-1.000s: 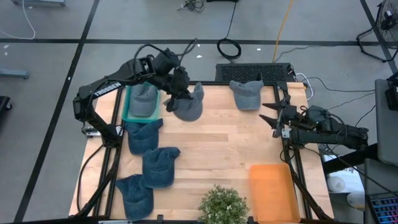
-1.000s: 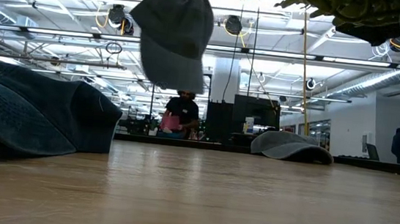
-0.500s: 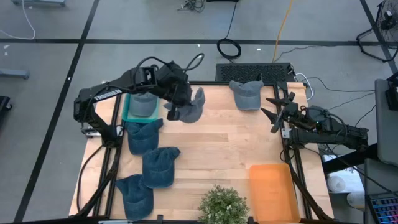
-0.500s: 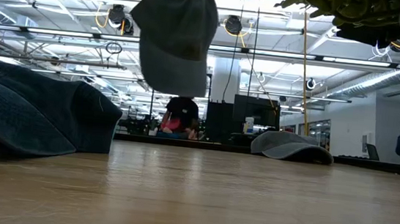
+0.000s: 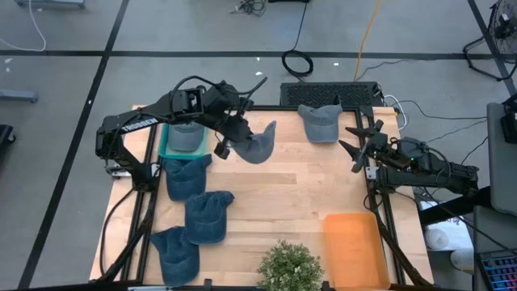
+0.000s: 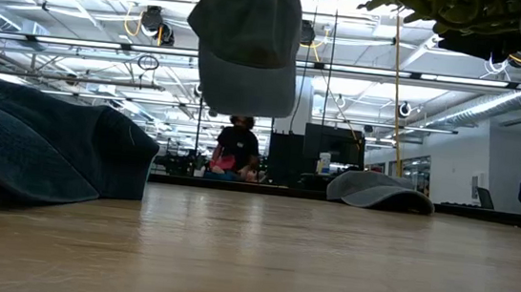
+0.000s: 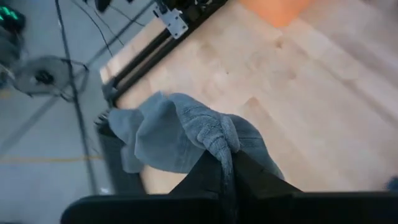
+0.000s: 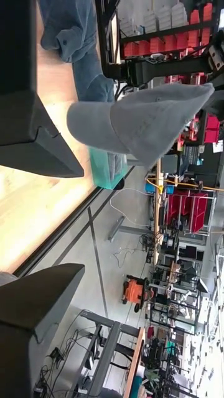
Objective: Pick & Place hat
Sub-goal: Put the bottom gray cap into the green bin
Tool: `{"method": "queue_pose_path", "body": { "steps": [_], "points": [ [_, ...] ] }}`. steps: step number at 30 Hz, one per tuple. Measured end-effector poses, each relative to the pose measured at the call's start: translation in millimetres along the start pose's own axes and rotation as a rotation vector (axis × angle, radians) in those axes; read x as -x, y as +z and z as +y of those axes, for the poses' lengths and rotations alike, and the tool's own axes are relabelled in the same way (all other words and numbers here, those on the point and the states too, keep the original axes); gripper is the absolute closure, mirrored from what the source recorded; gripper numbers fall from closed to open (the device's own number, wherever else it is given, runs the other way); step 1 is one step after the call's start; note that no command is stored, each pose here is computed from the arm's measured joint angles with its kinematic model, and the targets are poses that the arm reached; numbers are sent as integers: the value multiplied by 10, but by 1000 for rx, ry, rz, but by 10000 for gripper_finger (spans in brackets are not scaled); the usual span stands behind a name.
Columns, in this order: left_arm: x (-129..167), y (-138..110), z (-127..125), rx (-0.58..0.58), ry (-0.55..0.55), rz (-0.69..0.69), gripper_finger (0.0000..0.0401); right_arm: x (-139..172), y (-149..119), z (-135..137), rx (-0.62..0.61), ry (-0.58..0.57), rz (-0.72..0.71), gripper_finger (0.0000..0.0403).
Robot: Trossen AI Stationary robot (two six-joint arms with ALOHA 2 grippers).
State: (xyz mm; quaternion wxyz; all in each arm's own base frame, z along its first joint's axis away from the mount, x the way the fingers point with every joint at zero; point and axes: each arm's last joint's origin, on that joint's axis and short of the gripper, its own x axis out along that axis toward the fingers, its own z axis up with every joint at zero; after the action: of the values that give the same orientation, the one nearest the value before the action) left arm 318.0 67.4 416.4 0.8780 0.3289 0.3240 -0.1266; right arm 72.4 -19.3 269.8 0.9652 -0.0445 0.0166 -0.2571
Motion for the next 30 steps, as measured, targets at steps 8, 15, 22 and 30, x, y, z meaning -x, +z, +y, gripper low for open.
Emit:
{"method": "queue_pose_path", "body": {
  "steps": [8,15,22,30],
  "points": [
    [-4,101,59,-203,167,40,396,0,-1,0,0,0,0,175],
    [-9,165,44,-285,231,86,396,0,-1,0,0,0,0,176],
    [-17,229,-16,-313,286,170,394,0,-1,1,0,1,0,177],
    [-14,95,-80,-230,239,327,396,0,-1,1,0,1,0,175]
  ]
}}
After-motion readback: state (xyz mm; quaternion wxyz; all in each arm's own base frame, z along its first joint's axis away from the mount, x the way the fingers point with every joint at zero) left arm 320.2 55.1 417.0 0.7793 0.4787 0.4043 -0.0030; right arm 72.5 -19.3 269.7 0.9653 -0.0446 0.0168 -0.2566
